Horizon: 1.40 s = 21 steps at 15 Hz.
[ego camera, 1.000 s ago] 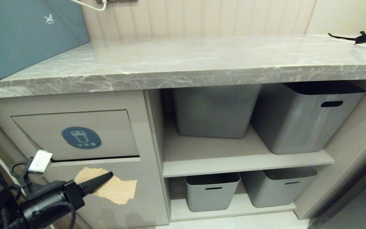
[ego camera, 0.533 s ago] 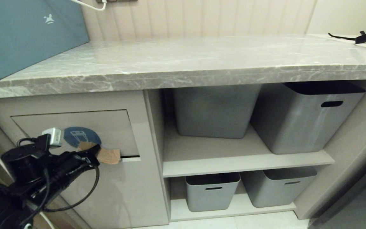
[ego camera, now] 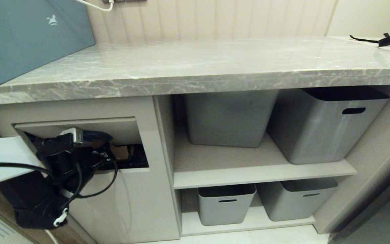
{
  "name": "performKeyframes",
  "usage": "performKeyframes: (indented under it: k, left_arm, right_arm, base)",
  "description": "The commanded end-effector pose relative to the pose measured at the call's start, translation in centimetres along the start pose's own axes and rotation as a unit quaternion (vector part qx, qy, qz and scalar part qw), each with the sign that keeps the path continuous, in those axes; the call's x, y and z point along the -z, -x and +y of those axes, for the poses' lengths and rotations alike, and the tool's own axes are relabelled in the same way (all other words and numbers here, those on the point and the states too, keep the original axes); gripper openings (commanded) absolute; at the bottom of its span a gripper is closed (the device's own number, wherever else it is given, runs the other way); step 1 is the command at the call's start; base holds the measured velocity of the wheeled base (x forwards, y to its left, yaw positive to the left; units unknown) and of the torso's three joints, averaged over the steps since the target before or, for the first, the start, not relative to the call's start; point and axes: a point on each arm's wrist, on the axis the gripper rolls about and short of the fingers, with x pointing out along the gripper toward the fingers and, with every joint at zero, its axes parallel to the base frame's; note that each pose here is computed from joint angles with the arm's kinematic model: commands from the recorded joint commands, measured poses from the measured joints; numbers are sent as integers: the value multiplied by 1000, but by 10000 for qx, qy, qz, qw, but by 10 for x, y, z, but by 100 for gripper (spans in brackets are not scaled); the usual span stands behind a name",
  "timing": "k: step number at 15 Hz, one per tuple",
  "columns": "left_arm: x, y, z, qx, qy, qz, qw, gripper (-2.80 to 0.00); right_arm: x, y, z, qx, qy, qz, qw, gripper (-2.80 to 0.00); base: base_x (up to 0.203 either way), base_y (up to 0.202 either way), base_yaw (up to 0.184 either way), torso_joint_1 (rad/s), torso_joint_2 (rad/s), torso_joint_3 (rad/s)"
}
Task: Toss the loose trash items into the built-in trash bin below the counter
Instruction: Put the garbage in the trash can
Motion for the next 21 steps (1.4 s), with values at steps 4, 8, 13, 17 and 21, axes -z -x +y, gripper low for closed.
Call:
performKeyframes:
  k: [4,8,13,17,21]
  left_arm:
    - [10,-9,2,-18,50,38,10000,-280]
    - [10,-9,2,-13,110,46,9999,-280]
    - [7,-12,0,10,253,-43,9997,0]
    - [4,-11,0,-77,252,-96,9996,0]
    - [-16,14,-5,-157,297,-233,9992,0]
  right_arm:
    - [0,0,0,-5,2,10,10000,-280]
    - [0,0,0,-5,2,9,10000,-280]
    - [0,0,0,-5,2,10,10000,-280]
    - [0,0,0,-5,2,5,10000,-280]
    - [0,0,0,-5,3,2,10000,-280]
  base:
    - [0,0,0,0,0,0]
    - [0,0,0,0,0,0]
    - [0,0,0,0,0,0]
    - [0,0,0,0,0,0]
    - [0,0,0,0,0,0]
